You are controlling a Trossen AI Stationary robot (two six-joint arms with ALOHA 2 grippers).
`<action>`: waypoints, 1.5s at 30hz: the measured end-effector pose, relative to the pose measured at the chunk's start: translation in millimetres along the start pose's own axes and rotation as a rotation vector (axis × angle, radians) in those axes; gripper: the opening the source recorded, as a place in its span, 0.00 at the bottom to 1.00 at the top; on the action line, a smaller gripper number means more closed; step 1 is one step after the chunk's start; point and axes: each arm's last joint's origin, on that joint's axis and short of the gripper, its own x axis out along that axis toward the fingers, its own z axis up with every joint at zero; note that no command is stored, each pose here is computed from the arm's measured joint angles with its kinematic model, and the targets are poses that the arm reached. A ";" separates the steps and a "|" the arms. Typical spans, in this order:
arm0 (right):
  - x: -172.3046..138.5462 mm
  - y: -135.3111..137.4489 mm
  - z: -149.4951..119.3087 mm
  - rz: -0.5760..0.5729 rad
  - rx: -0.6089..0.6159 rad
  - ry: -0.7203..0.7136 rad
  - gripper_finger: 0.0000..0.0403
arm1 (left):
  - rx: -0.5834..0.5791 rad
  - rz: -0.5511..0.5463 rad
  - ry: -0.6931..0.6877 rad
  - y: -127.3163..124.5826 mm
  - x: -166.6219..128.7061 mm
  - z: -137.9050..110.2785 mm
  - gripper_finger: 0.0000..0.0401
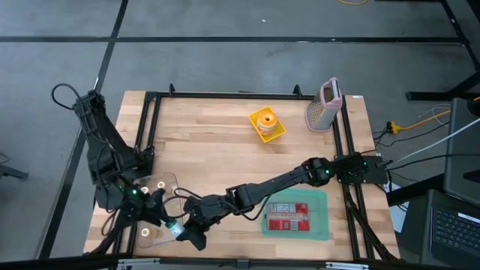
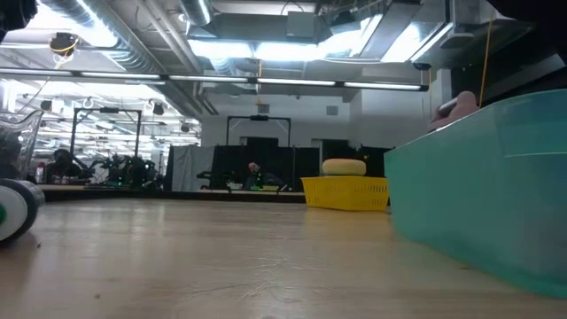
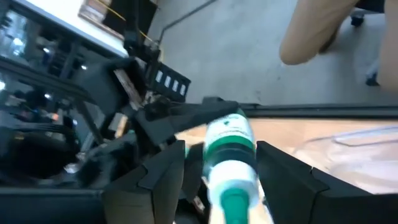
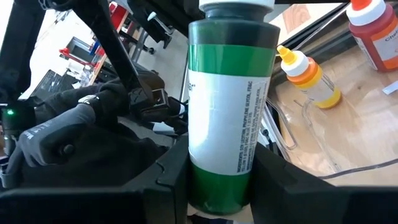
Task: Pick & Place Food Item
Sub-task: Put the top green food coloring bottle into the transparent bin
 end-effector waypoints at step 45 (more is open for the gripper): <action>1.4 7.5 -8.4 0.014 -0.051 0.016 0.29 | -0.018 -0.091 -0.026 5.5 6.7 -9.5 0.40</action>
